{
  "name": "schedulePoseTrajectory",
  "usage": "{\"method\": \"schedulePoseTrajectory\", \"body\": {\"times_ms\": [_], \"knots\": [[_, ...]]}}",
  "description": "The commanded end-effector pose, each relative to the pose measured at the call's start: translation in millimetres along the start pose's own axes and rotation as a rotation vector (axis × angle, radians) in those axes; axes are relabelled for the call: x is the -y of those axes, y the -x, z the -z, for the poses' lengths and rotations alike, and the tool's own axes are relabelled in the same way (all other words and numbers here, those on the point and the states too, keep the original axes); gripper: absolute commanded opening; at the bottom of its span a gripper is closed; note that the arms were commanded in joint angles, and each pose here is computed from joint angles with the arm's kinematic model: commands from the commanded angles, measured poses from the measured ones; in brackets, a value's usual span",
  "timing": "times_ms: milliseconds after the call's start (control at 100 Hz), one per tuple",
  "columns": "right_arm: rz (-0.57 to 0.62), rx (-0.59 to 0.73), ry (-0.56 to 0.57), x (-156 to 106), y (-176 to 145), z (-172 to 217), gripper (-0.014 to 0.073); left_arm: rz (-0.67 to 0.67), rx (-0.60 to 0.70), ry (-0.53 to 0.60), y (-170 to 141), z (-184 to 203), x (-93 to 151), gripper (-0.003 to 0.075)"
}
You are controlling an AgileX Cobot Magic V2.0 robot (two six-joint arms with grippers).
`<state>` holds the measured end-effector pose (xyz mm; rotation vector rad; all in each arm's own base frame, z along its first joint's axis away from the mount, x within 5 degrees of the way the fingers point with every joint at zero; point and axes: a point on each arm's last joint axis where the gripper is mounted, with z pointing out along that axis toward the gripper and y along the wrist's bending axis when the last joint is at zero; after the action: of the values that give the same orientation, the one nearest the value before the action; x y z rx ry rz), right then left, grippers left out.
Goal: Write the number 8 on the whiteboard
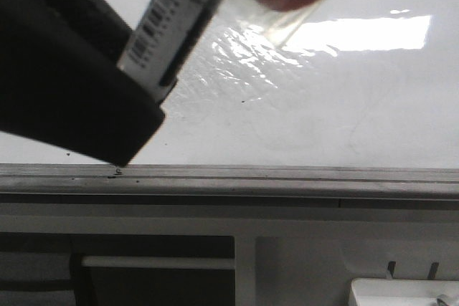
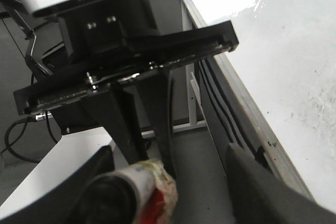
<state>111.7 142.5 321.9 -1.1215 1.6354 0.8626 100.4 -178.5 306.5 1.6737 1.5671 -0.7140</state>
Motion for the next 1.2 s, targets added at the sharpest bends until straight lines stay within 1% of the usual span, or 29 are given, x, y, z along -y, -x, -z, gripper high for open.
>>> {"method": "schedulePoseTrajectory", "body": {"times_ms": [0, 30, 100, 140, 160, 170, 180, 190, 220, 230, 310, 350, 400, 450, 500, 520, 530, 580, 620, 640, 730, 800, 940, 1011, 1061, 1081, 1131, 1151, 1191], "knots": [[-0.013, 0.055, 0.001, 1, 14, 1, 0.0319, 0.019, 0.064, 0.021, 12, 5, -1, -0.002], [-0.014, 0.053, 0.003, 1, 14, 0, 0.0291, 0.02, 0.062, 0.02, 11, 4, -2, -0.002], [-0.014, 0.053, 0.003, 1, 14, 0, 0.0179, 0.022, 0.059, 0.018, 11, 3, -2, -0.002], [-0.014, 0.054, 0.001, 1, 14, 0, 0.0099, 0.021, 0.059, 0.018, 11, 3, -2, -0.002], [-0.014, 0.054, 0.001, 1, 14, 0, 0.0044, 0.021, 0.059, 0.018, 11, 3, -2, -0.002], [-0.014, 0.054, 0.001, 1, 14, 0, 0.0044, 0.021, 0.059, 0.018, 11, 3, -2, -0.002], [-0.014, 0.054, 0.001, 1, 14, 0, 0.0003, 0.021, 0.059, 0.018, 11, 3, -2, -0.002], [-0.014, 0.054, 0.001, 1, 14, 0, 0.0003, 0.021, 0.059, 0.018, 11, 3, -2, -0.002], [-0.014, 0.054, -0.002, 1, 14, 0, -0.0062, 0.022, 0.06, 0.02, 11, 3, -2, -0.002], [-0.014, 0.055, -0.003, 1, 14, 0, -0.0072, 0.022, 0.06, 0.023, 11, 3, -2, -0.002], [-0.013, 0.058, -0.019, 3, 14, 0, -0.0051, 0.037, 0.076, 0.036, 13, 3, -4, -0.0017], [-0.012, 0.062, -0.038, 4, 15, 0, -0.005, 0.046, 0.085, 0.041, 13, 3, -4, 0.0001], [-0.01, 0.066, -0.062, 6, 14, 1, -0.005, 0.07, 0.1, 0.047, 15, 4, -5, 0.0055], [-0.007, 0.081, -0.104, 8, 14, 4, -0.005, 0.1, 0.118, 0.057, 16, 6, -5, 0.0141], [0.001, 0.09, -0.139, 9, 13, 8, -0.0046, 0.13, 0.131, 0.064, 17, 10, -4, 0.0269], [0.009, 0.096, -0.162, 8, 11, 11, -0.0041, 0.147, 0.137, 0.071, 17, 13, -4, 0.0302], [0.016, 0.094, -0.168, 8, 10, 12, -0.0041, 0.152, 0.14, 0.071, 18, 13, -4, 0.0335], [0.037, 0.101, -0.203, 7, 5, 18, -0.0042, 0.193, 0.162, 0.088, 19, 23, -1, 0.0447], [0.044, 0.111, -0.236, 5, 0, 23, -0.0042, 0.211, 0.175, 0.103, 20, 31, 1, 0.0483], [0.047, 0.114, -0.248, 4, -2, 25, -0.0042, 0.218, 0.182, 0.117, 20, 37, 3, 0.0486], [0.073, 0.143, -0.355, 2, -19, 41, -0.0042, 0.219, 0.218, 0.199, 19, 64, 12, 0.0453], [0.114, 0.166, -0.465, 4, -28, 52, -0.0042, 0.201, 0.242, 0.3, 16, 88, 19, 0.0406], [0.174, 0.217, -0.665, 14, -27, 67, -0.0043, 0.208, 0.303, 0.533, 1, 123, 30, 0.0283], [0.192, 0.23, -0.726, 19, -23, 70, -0.0043, 0.223, 0.332, 0.617, -9, 130, 34, 0.0197], [0.198, 0.23, -0.753, 22, -19, 70, -0.0043, 0.241, 0.356, 0.654, -15, 130, 36, 0.0113], [0.203, 0.227, -0.762, 24, -18, 69, -0.0043, 0.251, 0.365, 0.662, -18, 130, 37, 0.009], [0.22, 0.209, -0.775, 28, -16, 66, -0.0043, 0.285, 0.392, 0.667, -23, 126, 37, -0.0004], [0.236, 0.203, -0.783, 29, -14, 65, -0.0043, 0.303, 0.406, 0.667, -25, 125, 38, -0.0023], [0.27, 0.176, -0.784, 32, -14, 61, -0.0043, 0.34, 0.423, 0.657, -29, 121, 37, -0.0021]]}}
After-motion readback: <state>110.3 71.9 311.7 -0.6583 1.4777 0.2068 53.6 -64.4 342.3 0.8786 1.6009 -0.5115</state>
